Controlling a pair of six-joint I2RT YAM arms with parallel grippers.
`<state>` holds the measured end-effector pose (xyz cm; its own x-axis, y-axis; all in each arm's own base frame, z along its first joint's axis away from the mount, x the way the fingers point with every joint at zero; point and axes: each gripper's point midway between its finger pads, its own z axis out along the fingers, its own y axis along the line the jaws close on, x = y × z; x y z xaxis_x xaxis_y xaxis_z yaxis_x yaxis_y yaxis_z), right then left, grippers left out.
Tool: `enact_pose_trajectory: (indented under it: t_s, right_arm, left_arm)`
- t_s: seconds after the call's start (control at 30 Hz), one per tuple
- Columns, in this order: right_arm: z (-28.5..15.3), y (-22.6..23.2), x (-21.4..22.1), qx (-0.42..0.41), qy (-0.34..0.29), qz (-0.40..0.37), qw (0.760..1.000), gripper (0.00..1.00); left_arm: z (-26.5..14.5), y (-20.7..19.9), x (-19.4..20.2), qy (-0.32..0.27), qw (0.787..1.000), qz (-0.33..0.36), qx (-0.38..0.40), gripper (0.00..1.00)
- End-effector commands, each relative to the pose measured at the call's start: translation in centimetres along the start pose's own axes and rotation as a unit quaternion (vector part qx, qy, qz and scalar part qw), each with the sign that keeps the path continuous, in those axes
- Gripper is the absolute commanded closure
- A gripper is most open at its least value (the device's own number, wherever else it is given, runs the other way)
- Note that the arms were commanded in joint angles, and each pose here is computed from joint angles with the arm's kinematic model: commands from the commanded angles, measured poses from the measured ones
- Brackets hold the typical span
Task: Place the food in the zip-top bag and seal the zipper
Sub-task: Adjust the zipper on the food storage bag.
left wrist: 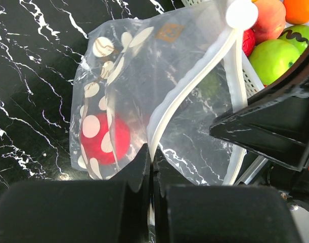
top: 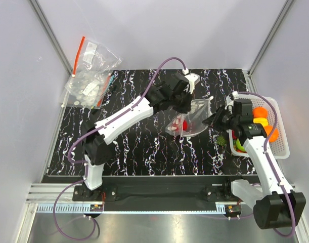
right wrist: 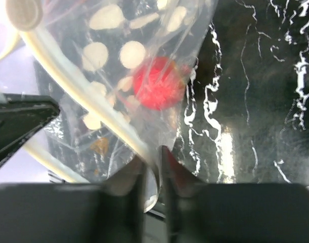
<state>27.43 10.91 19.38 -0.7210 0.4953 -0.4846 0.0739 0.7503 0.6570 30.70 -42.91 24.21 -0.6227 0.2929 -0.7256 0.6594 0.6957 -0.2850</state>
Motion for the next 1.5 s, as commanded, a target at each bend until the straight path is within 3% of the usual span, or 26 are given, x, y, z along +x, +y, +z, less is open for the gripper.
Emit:
enact_pose_trajectory:
  t_s: [0.0,0.03,0.13,0.27,0.4,0.6,0.63,0.7,0.73,0.8,1.13,1.27,1.47]
  right_arm:
    - [-0.8,3.2,-2.5,-0.011,-0.033,-0.036,0.999,0.83]
    - [-0.8,3.2,-2.7,0.001,-0.036,-0.043,0.998,0.94]
    - [-1.2,3.1,-3.1,0.030,-0.044,-0.049,0.997,1.00]
    - [-1.1,2.5,-3.4,0.074,-0.037,-0.061,0.995,1.00]
    - [-0.5,1.6,-4.4,0.114,-0.038,-0.067,0.990,1.00]
    - [-0.4,2.2,-5.1,0.097,-0.056,-0.075,0.991,0.99]
    - [-0.4,2.7,-5.0,0.084,-0.052,-0.078,0.992,0.82]
    - [0.0,3.9,-4.6,0.050,-0.039,-0.082,0.995,0.70]
    - [0.1,4.1,-4.3,0.039,-0.032,-0.085,0.995,0.53]
    - [0.6,4.3,-3.7,0.022,-0.022,-0.085,0.996,0.33]
    - [-2.3,4.3,-4.2,0.020,-0.077,-0.120,0.990,0.25]
    - [-3.3,4.8,-4.2,0.015,-0.081,-0.114,0.990,0.17]
    - [-4.1,2.0,-5.4,0.095,-0.102,-0.103,0.985,0.19]
  left_arm:
    - [-3.4,-0.2,-2.8,-0.051,0.999,0.009,-0.004,1.00]
    - [-3.5,0.4,-2.7,-0.050,0.999,0.010,-0.018,1.00]
    - [-4.0,2.4,-2.4,-0.048,0.996,0.012,-0.072,1.00]
    - [-6.6,5.6,-2.6,-0.047,0.984,0.024,-0.172,1.00]
    - [-10.9,8.9,-3.4,-0.056,0.957,0.042,-0.280,1.00]
    - [-13.5,10.8,-3.7,-0.050,0.935,0.063,-0.345,1.00]
    - [-13.4,10.8,-3.7,-0.051,0.936,0.065,-0.341,1.00]
    - [-12.5,9.9,-3.7,-0.051,0.947,0.069,-0.310,1.00]
    - [-11.9,9.5,-3.6,-0.049,0.951,0.071,-0.297,1.00]
    - [-10.8,8.6,-3.7,-0.049,0.959,0.072,-0.268,1.00]
    - [-6.3,9.5,-2.6,-0.027,0.958,0.093,-0.268,1.00]
    - [-5.4,9.4,-3.3,-0.044,0.961,0.091,-0.257,1.00]
    - [-4.1,8.9,-3.8,-0.095,0.965,0.070,-0.235,1.00]
